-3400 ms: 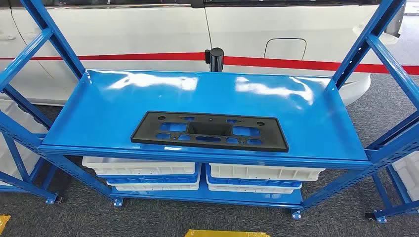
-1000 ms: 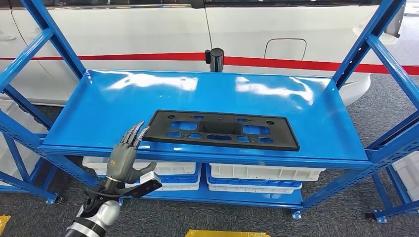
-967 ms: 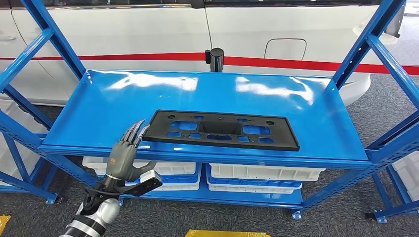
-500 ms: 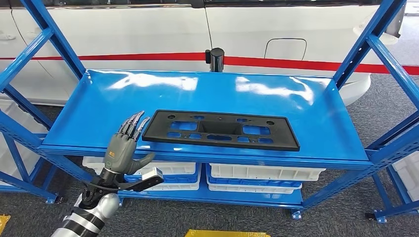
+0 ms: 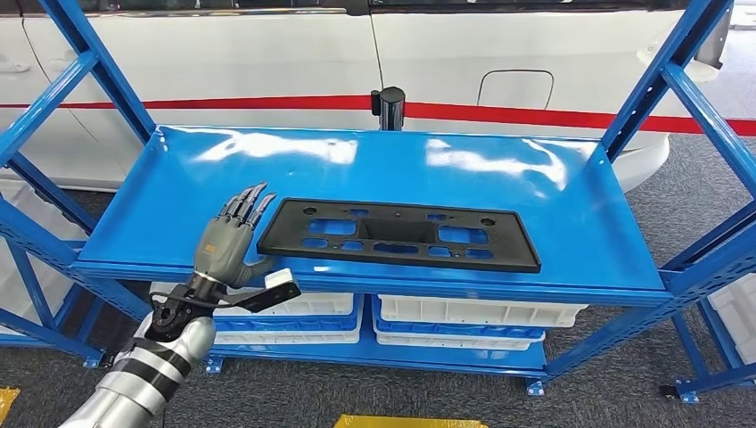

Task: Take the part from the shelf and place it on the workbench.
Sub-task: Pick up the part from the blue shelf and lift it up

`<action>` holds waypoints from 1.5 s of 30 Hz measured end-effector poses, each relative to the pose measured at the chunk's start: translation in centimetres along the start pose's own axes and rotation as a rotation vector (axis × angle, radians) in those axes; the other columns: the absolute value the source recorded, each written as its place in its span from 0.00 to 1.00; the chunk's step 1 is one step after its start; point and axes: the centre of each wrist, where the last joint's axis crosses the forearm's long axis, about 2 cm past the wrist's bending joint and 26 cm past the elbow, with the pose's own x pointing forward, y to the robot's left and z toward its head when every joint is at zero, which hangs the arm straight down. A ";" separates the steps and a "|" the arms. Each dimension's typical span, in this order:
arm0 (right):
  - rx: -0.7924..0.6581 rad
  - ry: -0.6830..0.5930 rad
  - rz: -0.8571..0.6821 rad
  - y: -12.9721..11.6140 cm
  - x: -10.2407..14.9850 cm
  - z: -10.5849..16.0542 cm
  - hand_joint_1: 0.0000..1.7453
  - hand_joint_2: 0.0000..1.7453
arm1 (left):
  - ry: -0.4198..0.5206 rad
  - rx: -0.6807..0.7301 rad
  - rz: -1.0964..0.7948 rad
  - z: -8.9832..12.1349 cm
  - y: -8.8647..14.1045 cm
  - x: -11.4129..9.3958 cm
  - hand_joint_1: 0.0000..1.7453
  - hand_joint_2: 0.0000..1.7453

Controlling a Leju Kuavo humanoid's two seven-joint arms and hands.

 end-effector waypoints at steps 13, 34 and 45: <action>0.014 -0.013 0.042 0.1 0.2 0.0 0.00 1.00 | -0.025 -0.081 -0.058 -3.8 -1.5 0.6 0.00 1.00; 0.016 -0.014 0.056 0.1 0.2 0.0 0.00 1.00 | -0.113 -0.097 -0.038 -5.9 -2.1 4.4 0.00 1.00; 0.017 -0.015 0.051 0.0 0.2 0.0 0.00 1.00 | -0.131 -0.094 -0.031 -6.1 -2.0 5.1 0.00 1.00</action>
